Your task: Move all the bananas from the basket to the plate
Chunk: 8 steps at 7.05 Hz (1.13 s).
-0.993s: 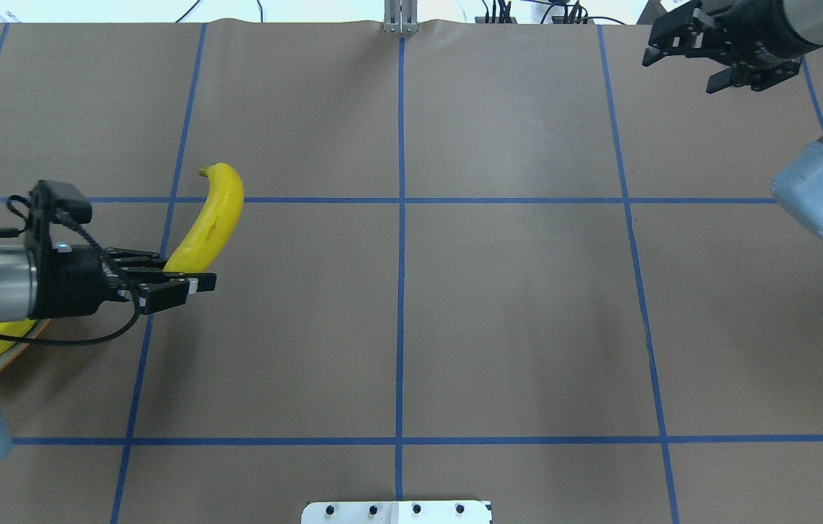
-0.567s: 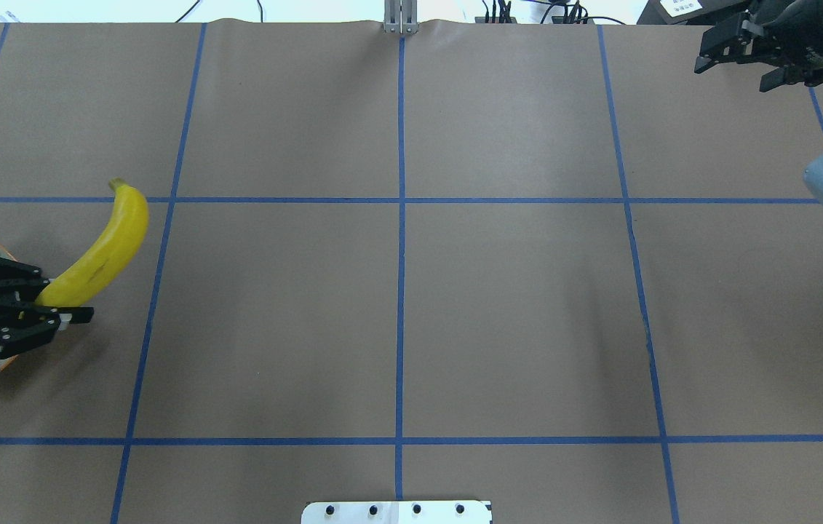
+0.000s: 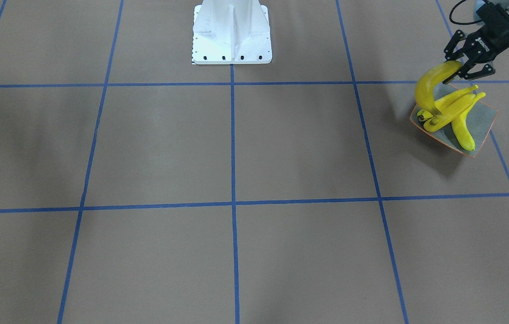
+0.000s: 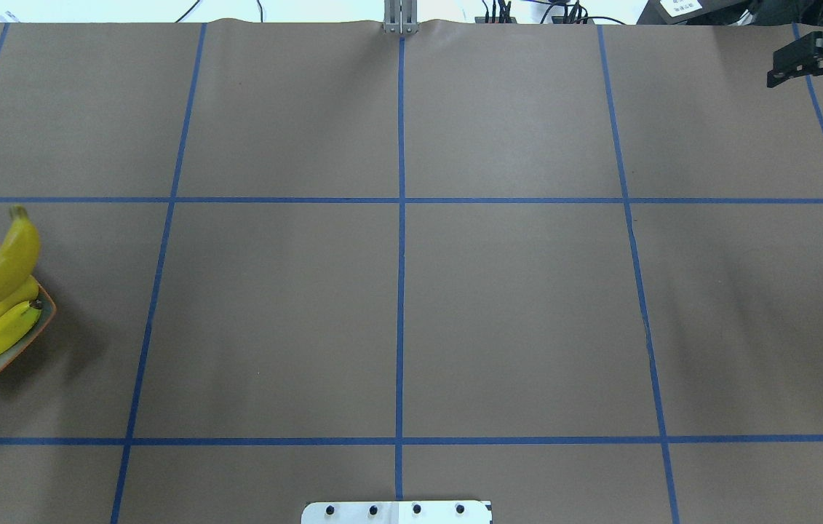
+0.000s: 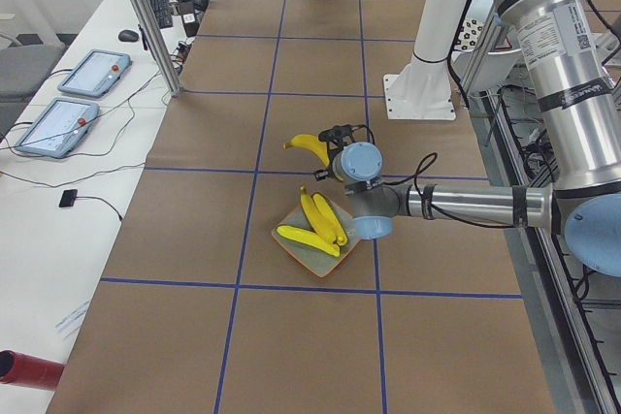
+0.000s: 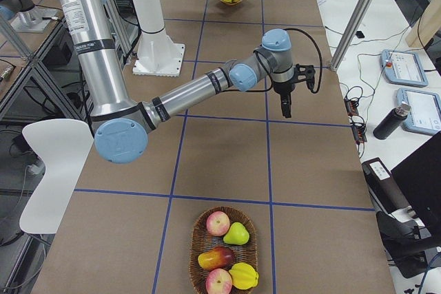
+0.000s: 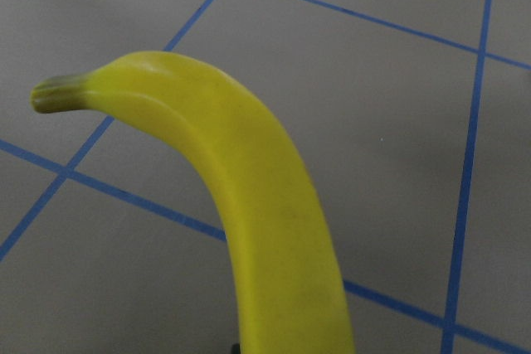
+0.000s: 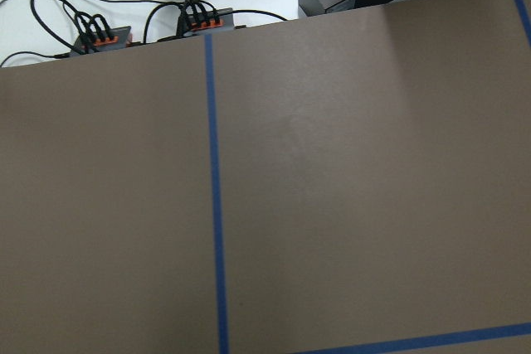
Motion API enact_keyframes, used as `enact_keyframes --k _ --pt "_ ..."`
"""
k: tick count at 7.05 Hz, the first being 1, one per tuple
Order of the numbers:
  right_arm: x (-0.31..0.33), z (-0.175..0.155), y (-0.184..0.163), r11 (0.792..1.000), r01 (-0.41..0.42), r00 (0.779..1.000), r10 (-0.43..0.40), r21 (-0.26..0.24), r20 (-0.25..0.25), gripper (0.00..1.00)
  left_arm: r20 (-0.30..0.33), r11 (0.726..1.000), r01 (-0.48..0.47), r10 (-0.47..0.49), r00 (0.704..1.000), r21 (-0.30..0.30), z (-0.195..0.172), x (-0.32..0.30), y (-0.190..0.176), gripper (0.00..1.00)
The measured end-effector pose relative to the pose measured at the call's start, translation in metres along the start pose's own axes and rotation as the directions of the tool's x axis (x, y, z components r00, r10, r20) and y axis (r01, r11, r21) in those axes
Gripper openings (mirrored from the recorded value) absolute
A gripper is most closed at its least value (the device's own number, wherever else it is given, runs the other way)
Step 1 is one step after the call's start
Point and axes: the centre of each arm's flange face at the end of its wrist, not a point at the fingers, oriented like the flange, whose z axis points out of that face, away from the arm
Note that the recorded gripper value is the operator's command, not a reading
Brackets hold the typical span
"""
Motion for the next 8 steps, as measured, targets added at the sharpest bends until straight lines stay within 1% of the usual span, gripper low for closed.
enact_keyframes --k 1,3,5,8 --pt "0.029 0.0 0.0 0.999 0.034 0.999 -0.034 -0.013 -0.01 1.0 0.007 0.998 -0.053 0.053 0.999 -0.026 -0.007 -0.006 0.028 0.0" --pt "0.052 -0.001 0.001 0.998 0.055 0.998 -0.055 -0.02 -0.018 1.0 0.015 0.993 -0.097 0.098 0.995 -0.066 -0.008 -0.019 0.068 0.0" --pt "0.054 -0.001 0.001 0.998 0.055 0.998 -0.056 -0.019 -0.018 1.0 0.022 0.991 -0.09 0.092 0.995 -0.095 -0.003 -0.032 0.093 0.0" --pt "0.054 -0.001 0.002 0.999 0.051 0.999 -0.051 -0.018 -0.018 1.0 0.028 0.991 -0.059 0.063 0.998 -0.121 0.018 -0.064 0.111 0.0"
